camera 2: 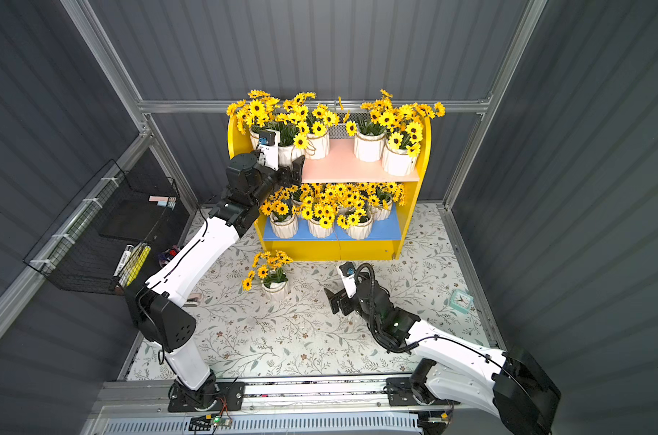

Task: Take the sunflower pots off the shelves
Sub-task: Pick up the sunflower pot from the shelf.

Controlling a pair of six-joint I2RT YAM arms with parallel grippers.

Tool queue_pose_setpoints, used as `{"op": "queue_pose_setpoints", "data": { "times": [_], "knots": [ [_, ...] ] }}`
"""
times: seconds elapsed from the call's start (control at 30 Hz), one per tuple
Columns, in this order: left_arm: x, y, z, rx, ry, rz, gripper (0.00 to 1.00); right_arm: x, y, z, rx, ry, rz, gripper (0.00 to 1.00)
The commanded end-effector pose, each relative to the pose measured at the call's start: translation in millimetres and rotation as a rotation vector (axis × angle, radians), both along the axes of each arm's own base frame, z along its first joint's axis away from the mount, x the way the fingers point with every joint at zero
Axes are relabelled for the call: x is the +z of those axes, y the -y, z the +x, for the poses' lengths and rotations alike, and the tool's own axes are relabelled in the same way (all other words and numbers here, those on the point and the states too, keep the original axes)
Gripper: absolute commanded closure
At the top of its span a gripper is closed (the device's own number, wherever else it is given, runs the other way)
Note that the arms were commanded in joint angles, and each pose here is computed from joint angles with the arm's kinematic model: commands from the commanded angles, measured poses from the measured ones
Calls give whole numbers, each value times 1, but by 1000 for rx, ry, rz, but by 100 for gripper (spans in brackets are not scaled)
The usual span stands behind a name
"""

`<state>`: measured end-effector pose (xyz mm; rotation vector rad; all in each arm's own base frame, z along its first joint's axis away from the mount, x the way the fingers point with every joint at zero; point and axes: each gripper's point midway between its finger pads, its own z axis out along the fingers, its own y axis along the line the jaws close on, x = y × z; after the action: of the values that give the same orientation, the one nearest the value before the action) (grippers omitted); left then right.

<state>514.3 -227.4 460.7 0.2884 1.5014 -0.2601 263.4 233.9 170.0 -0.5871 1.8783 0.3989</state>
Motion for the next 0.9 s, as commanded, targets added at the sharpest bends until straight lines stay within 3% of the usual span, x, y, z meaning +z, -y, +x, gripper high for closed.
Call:
{"op": "queue_pose_setpoints", "data": {
  "times": [0.0, 0.37, 0.47, 0.6, 0.73, 0.87],
  "knots": [
    [17, 1, 2, 5, 50, -5, 1, -4, 2, -1, 1, -11, 9, 1],
    [10, 3, 7, 12, 48, 14, 1, -7, 1, -3, 13, -19, 10, 1],
    [8, 1, 6, 16, 50, 26, 5, -8, 1, -3, 13, -22, 6, 1],
    [7, 1, 2, 8, 49, 44, 18, -8, 0, -4, 18, -24, 10, 1],
    [5, 1, 0, 7, 50, 53, 38, -7, 1, -4, 18, -21, 14, 1],
    [4, -1, -4, 6, 48, 53, 45, -5, 2, -5, 18, -17, 17, 1]
  ]
}}
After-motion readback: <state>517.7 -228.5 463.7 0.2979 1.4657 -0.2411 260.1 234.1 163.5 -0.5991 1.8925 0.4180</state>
